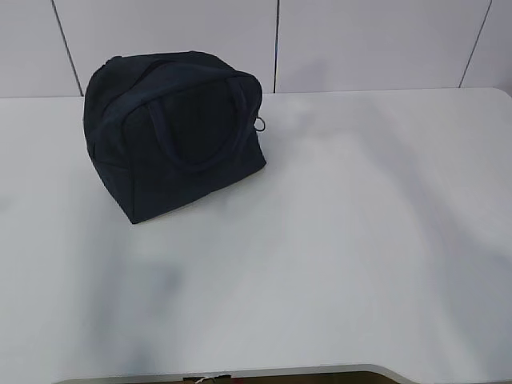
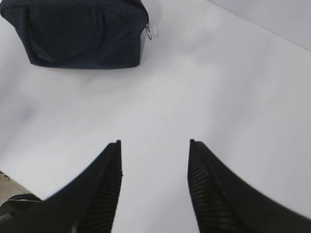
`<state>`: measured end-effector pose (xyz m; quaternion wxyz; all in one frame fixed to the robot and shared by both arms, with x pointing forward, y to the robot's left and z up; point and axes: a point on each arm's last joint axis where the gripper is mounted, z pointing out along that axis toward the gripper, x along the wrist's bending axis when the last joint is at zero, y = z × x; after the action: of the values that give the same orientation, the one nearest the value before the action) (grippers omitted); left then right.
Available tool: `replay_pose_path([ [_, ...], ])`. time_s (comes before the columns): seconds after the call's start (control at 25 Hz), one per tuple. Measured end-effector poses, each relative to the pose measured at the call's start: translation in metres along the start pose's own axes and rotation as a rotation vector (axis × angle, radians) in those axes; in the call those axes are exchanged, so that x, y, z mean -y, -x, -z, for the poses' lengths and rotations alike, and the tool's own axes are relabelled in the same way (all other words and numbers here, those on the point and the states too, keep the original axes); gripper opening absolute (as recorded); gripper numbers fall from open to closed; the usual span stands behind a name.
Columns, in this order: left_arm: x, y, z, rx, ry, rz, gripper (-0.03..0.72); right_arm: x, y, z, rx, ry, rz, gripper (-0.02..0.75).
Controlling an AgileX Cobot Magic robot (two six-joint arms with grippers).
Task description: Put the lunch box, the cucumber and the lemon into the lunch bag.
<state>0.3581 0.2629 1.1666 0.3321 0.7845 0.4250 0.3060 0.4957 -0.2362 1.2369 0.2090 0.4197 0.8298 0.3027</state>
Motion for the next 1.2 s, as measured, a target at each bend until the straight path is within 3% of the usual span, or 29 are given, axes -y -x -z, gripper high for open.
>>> replay_pose_path([
  [0.48,0.078,0.024,0.05,-0.015,0.081,0.112,0.484,0.084,-0.041,0.026,-0.004,0.003,-0.015,0.369],
  [0.84,0.124,0.04,0.045,0.024,0.112,0.146,0.484,0.14,-0.068,0.047,0.033,0.046,0.029,0.369],
  [1.2,0.147,0.049,0.039,0.049,0.138,0.16,0.484,0.203,-0.091,0.051,0.068,0.063,-0.02,0.369],
])
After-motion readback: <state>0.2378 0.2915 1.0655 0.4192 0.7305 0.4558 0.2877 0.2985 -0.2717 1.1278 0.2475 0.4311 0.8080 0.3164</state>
